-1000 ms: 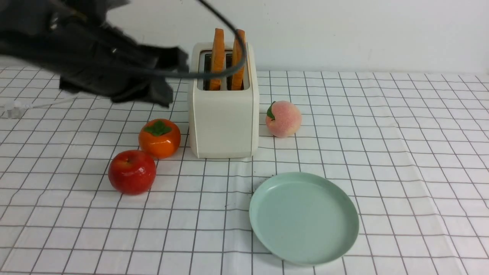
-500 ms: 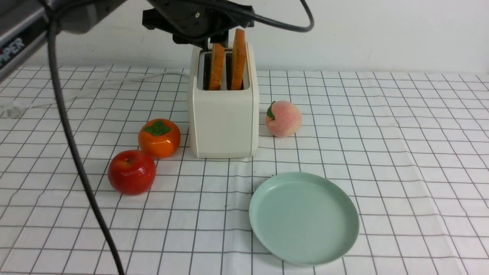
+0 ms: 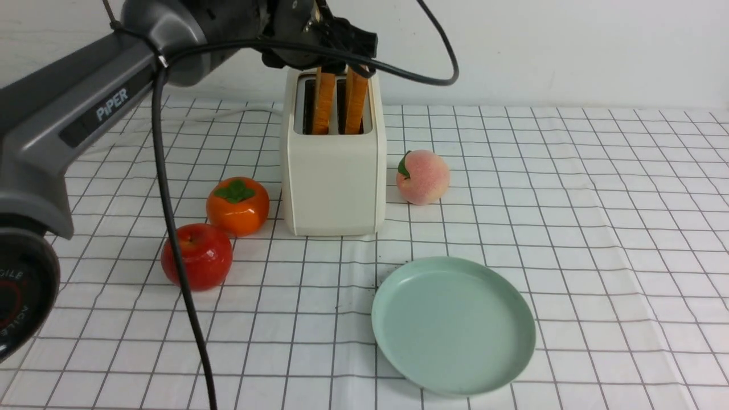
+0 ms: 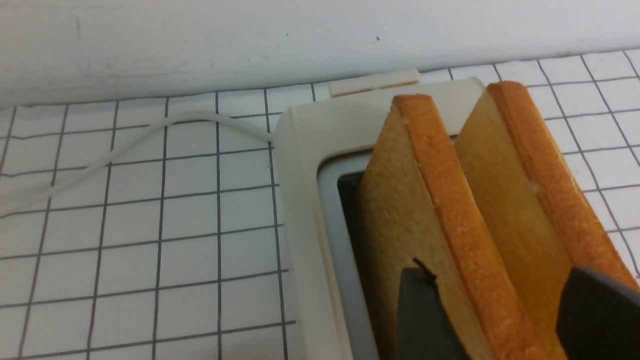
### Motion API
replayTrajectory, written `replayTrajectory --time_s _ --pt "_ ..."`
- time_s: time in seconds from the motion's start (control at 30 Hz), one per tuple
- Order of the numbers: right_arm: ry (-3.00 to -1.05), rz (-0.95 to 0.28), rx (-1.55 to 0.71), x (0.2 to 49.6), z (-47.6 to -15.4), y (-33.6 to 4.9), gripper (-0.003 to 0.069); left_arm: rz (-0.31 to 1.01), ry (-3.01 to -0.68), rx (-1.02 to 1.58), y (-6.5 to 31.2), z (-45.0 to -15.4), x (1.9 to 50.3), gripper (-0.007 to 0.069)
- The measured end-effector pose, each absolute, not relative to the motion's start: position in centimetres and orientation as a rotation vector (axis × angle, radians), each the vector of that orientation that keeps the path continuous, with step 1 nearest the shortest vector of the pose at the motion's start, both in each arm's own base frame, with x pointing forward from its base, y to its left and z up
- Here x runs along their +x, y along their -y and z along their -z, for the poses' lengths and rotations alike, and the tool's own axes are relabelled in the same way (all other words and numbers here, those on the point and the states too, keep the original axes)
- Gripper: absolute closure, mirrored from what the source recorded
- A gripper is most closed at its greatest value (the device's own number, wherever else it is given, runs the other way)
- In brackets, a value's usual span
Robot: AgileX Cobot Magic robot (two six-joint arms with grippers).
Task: Take toasted bread from bread machine on white checkered table place on plate.
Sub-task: 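Reach for a toast slice standing in the toaster with the left gripper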
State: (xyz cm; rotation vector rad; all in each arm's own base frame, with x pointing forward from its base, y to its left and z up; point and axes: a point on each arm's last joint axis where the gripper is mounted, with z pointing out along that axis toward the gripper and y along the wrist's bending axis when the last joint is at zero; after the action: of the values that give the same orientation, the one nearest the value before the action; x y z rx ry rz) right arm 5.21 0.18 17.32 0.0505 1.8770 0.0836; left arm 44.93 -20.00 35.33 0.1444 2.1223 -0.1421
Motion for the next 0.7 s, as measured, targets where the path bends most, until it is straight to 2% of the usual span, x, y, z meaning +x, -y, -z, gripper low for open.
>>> replayTrajectory --time_s 0.47,0.57,0.7 --pt "-1.877 -0.084 0.05 5.2 -17.3 -0.2 0.0419 0.119 -2.173 0.152 20.9 -31.2 46.7 0.027" --pt "-1.877 -0.084 0.05 5.2 -17.3 -0.2 0.0419 0.115 -2.17 0.156 20.9 -31.0 46.8 0.0295" --pt "-1.877 -0.084 0.05 5.2 -17.3 -0.2 0.0419 0.112 -2.161 0.161 20.9 -31.1 46.9 0.041"
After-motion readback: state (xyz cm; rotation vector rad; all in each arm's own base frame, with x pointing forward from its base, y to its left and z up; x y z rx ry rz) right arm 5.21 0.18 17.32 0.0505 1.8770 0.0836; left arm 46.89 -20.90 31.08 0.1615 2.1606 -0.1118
